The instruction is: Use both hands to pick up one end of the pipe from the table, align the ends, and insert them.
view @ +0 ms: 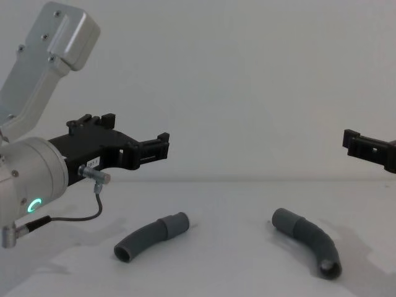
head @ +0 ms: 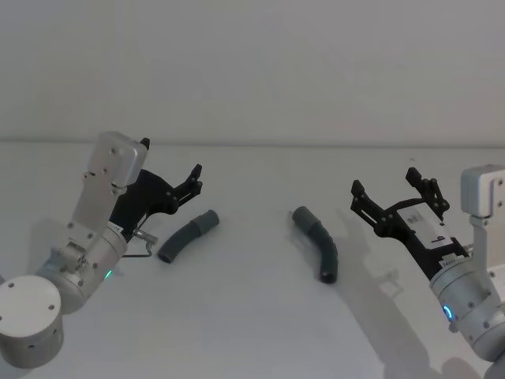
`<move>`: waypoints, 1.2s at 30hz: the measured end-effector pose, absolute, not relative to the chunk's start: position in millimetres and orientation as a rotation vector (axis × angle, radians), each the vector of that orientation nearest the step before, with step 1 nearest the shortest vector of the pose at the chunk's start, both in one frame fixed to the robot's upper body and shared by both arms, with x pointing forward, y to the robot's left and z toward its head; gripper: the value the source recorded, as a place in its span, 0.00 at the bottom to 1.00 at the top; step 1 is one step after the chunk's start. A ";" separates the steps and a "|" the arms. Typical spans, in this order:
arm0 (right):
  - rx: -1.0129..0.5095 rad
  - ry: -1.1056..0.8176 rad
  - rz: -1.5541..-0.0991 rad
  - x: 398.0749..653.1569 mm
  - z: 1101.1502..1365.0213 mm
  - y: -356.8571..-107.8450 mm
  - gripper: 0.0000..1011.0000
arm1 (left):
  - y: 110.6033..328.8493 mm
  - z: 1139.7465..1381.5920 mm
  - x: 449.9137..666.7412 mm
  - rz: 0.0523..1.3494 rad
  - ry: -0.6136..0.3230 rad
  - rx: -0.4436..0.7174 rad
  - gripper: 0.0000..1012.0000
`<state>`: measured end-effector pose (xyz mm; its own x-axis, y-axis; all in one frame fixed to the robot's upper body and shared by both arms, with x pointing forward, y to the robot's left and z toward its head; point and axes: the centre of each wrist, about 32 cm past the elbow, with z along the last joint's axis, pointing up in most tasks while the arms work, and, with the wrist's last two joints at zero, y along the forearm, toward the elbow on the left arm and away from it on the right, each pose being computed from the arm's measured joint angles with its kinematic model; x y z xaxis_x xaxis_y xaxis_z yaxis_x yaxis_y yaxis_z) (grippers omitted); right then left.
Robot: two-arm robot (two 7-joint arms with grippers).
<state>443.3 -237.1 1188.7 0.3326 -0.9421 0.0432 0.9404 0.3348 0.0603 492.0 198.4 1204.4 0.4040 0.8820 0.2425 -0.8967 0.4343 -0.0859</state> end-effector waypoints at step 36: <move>0.026 -0.075 -1.229 443.3 1188.7 -237.1 0.99 | 220.5 1223.6 515.2 0.835 -0.156 0.252 0.99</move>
<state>443.3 -237.1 1188.7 0.3326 -0.9421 0.0432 0.9404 0.3348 0.0603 515.2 220.5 1223.6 0.6621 0.7118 0.2345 -0.7485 0.6437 0.1595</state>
